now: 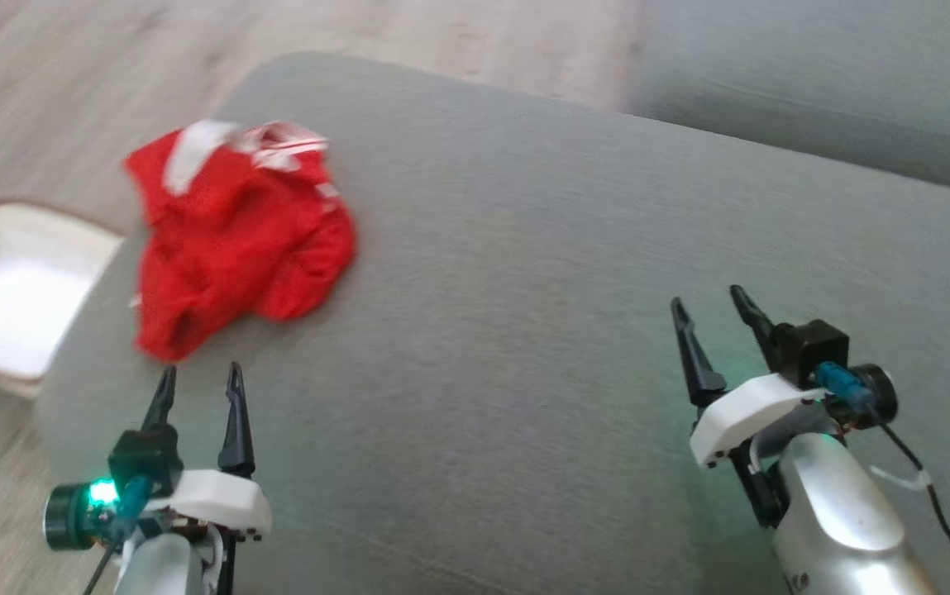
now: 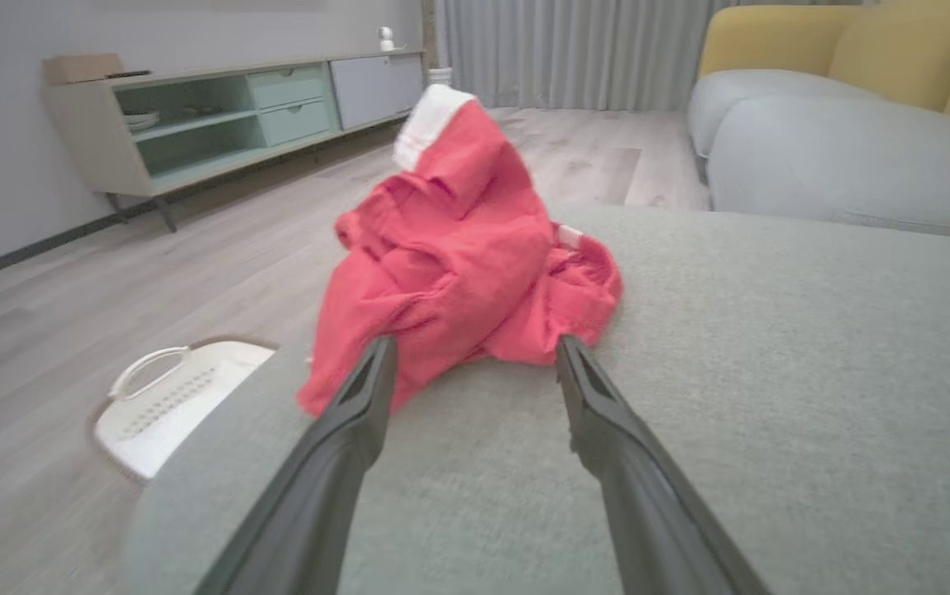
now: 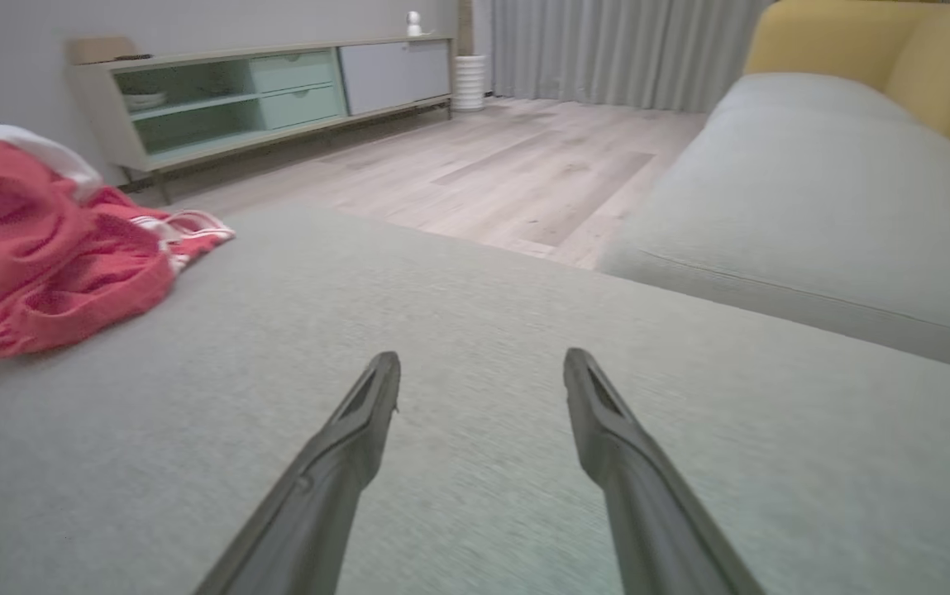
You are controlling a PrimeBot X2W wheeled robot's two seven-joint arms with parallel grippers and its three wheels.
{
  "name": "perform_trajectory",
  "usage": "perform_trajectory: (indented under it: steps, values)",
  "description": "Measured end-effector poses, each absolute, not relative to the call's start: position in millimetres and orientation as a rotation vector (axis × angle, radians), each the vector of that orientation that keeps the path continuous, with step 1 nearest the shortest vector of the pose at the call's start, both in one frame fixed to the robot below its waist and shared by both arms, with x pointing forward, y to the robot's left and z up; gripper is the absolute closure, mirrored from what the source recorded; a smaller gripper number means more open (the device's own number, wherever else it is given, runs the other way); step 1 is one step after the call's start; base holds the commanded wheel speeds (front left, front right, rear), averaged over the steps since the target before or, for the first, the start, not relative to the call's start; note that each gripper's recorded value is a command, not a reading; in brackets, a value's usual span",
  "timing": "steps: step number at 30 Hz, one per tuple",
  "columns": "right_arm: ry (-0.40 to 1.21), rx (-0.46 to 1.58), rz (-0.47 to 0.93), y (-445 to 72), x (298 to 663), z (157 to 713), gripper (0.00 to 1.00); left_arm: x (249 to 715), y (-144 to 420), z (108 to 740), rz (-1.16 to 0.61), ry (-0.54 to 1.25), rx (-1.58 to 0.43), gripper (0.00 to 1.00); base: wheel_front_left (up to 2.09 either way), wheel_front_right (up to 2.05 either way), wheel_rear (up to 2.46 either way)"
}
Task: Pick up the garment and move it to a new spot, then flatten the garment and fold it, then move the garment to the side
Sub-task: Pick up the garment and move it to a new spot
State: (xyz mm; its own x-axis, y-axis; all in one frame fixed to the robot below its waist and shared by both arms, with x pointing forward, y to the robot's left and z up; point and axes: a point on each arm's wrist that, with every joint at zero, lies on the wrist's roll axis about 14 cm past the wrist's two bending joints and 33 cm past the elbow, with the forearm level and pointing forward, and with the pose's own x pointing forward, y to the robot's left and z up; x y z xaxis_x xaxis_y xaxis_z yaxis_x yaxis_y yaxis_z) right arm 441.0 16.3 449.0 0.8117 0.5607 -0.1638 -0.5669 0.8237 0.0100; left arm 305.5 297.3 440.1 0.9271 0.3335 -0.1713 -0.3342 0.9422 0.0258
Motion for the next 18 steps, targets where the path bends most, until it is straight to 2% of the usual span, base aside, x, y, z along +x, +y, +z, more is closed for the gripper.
perform_trajectory:
  steps: [6,10,14,18]
  values:
    - [0.17,-0.033,0.761,76,428,447,0.0,266,331,445,0.47,0.16,-0.018,0.0,0.0,0.0,0.0]
    - [0.194,-0.033,0.822,96,420,438,0.0,255,341,446,0.507,0.165,-0.005,0.0,0.0,0.0,0.0]
    - [0.219,-0.028,0.823,96,421,428,0.0,266,336,451,0.474,0.155,-0.003,0.0,0.0,0.0,0.0]
    - [0.241,-0.039,0.806,87,424,416,0.0,301,342,480,0.433,0.081,0.027,0.0,0.0,0.0,0.0]
